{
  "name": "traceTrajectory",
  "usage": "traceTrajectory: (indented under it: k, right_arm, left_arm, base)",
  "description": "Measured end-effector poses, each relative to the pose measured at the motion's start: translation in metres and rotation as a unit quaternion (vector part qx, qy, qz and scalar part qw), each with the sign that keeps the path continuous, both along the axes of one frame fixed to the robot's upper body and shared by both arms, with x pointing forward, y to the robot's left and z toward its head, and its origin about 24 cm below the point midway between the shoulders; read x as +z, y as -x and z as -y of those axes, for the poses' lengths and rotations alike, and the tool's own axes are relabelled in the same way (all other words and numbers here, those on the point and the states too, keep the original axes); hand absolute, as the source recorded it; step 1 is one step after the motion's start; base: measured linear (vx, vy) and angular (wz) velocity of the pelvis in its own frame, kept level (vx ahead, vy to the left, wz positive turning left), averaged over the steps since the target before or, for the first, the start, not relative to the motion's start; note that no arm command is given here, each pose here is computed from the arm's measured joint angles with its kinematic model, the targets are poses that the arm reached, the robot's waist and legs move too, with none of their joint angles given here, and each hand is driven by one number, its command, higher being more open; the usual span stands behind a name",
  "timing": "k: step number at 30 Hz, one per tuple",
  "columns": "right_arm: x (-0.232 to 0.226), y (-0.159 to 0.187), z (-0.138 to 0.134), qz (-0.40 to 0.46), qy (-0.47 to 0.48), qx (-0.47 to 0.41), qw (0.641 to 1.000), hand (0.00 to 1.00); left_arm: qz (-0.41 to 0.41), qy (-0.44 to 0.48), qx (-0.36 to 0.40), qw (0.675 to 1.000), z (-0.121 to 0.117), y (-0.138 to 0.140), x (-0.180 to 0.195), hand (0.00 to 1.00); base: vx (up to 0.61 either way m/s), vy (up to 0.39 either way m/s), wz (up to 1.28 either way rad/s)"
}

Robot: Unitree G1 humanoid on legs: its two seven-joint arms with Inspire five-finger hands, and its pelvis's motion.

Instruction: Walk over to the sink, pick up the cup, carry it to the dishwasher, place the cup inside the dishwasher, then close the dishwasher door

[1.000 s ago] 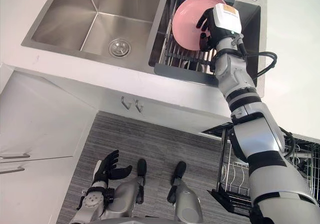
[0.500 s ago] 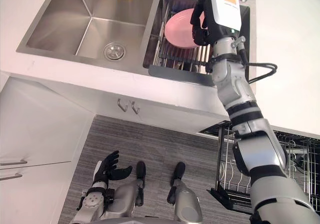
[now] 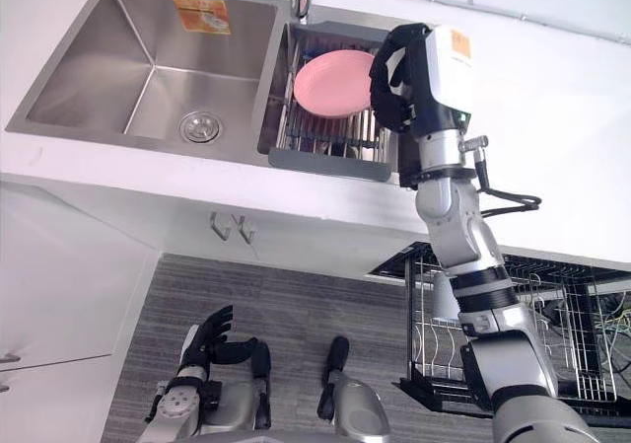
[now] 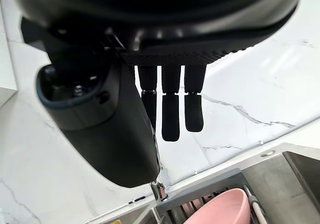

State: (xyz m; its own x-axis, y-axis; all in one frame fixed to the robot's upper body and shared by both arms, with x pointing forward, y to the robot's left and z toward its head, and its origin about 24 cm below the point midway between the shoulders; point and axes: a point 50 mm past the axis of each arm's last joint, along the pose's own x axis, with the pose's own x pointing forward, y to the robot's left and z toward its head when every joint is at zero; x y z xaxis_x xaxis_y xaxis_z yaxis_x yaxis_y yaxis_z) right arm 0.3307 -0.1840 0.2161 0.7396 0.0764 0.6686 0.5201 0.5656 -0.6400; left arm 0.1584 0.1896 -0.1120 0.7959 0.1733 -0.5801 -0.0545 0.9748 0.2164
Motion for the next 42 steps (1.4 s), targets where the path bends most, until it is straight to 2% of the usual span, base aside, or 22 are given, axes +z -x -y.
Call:
traceTrajectory:
  k: [7,21,22,42]
  right_arm:
    - [-0.015,0.014,-0.007,-0.002,-0.015,0.026,1.000,0.30]
    - [-0.048,0.027,0.002,-0.054,-0.051,0.018,0.997,0.30]
    - [-0.052,0.028,0.003,-0.061,-0.052,0.017,0.997,0.90]
    - [-0.079,0.028,0.012,-0.118,-0.051,-0.003,0.992,0.90]
  left_arm:
    - [-0.031,-0.001,0.004,1.000,-0.002,0.014,-0.009,0.90]
    - [-0.060,0.000,0.005,0.998,-0.002,0.028,-0.018,0.90]
    - [-0.062,-0.001,0.004,0.998,-0.002,0.029,-0.018,0.90]
    - [-0.071,-0.001,-0.013,0.997,0.005,0.034,-0.021,0.90]
  base:
    - [0.00,0.000,0.00]
    - [0.00,0.000,0.00]
    - [0.00,0.000,0.00]
    - [0.00,0.000,0.00]
